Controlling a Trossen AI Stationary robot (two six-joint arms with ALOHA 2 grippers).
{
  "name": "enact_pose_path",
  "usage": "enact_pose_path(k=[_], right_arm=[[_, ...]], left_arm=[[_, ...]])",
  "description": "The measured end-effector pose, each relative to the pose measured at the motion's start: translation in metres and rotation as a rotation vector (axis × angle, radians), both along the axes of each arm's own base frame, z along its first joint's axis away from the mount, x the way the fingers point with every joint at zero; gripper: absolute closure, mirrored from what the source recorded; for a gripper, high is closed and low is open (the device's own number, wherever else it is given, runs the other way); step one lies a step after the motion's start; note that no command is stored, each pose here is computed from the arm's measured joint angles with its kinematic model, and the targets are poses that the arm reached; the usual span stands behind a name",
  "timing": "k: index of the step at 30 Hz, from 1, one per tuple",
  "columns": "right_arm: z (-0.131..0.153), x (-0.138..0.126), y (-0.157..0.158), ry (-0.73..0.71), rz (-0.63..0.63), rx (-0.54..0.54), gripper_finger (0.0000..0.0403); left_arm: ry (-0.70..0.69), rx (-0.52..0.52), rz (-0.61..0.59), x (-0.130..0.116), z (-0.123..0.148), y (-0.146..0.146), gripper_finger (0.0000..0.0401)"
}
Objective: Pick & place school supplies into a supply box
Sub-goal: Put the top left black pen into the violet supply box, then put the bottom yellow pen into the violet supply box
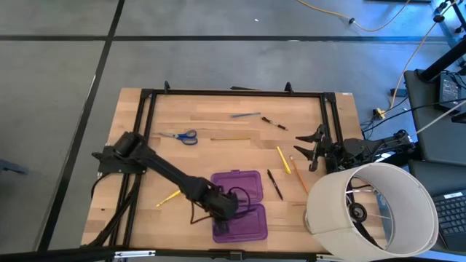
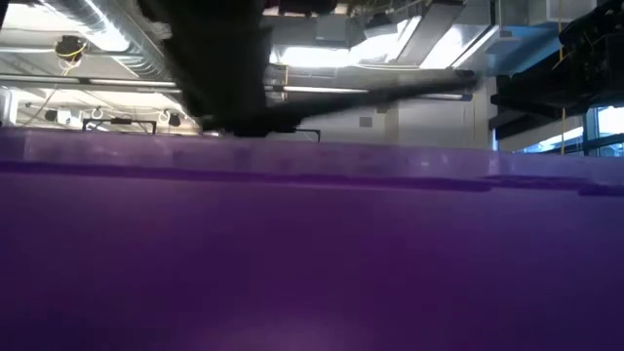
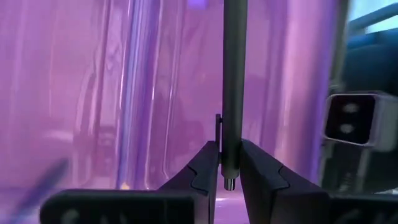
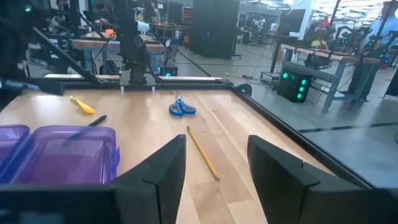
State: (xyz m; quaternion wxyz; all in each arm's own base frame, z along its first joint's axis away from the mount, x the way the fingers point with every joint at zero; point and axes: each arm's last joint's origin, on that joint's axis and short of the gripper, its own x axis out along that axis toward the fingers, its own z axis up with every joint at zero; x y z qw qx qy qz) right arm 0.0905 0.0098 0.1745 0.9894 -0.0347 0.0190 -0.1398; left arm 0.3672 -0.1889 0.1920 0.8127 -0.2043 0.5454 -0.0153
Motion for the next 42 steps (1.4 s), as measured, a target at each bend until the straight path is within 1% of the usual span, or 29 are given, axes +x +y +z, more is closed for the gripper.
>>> enact_pose_path(k=[2, 4, 8, 11, 16, 20, 23, 25, 32, 42], right_arm=[[0.0, 0.0, 0.0, -0.003, 0.0, 0.011, 0.0227], [0.0, 0.0, 0.0, -0.015, -0.001, 0.054, 0.0227], [0.0, 0.0, 0.0, -0.043, 0.005, 0.158, 0.0227], [0.0, 0.0, 0.0, -0.055, 0.005, 0.203, 0.0227], [0.0, 0.0, 0.0, -0.068, 0.004, 0.246, 0.0227], [0.0, 0.0, 0.0, -0.076, 0.005, 0.275, 0.0227], [0.0, 0.0, 0.0, -0.077, 0.005, 0.277, 0.0227], [0.0, 0.0, 0.0, -0.076, 0.005, 0.277, 0.0227], [0.0, 0.0, 0.0, -0.076, 0.005, 0.276, 0.0227], [0.0, 0.0, 0.0, -0.075, 0.005, 0.271, 0.0227]], left_arm=[[0.059, 0.009, 0.034, 0.001, -0.009, -0.002, 0.0361], [0.116, 0.029, 0.055, 0.001, -0.017, -0.001, 0.0361], [0.193, 0.072, 0.029, -0.003, -0.028, 0.0, 0.036], [0.217, 0.108, 0.006, -0.005, -0.031, 0.002, 0.0361], [0.197, 0.164, -0.052, -0.006, -0.031, 0.003, 0.0359], [0.18, 0.192, -0.124, -0.006, -0.031, 0.003, 0.0354], [0.166, 0.215, -0.19, -0.006, -0.031, 0.003, 0.0354], [0.161, 0.226, -0.208, -0.005, -0.031, 0.004, 0.0354], [0.166, 0.213, -0.186, -0.002, -0.03, 0.01, 0.0345], [0.169, 0.205, -0.182, -0.001, -0.03, 0.012, 0.0314]])
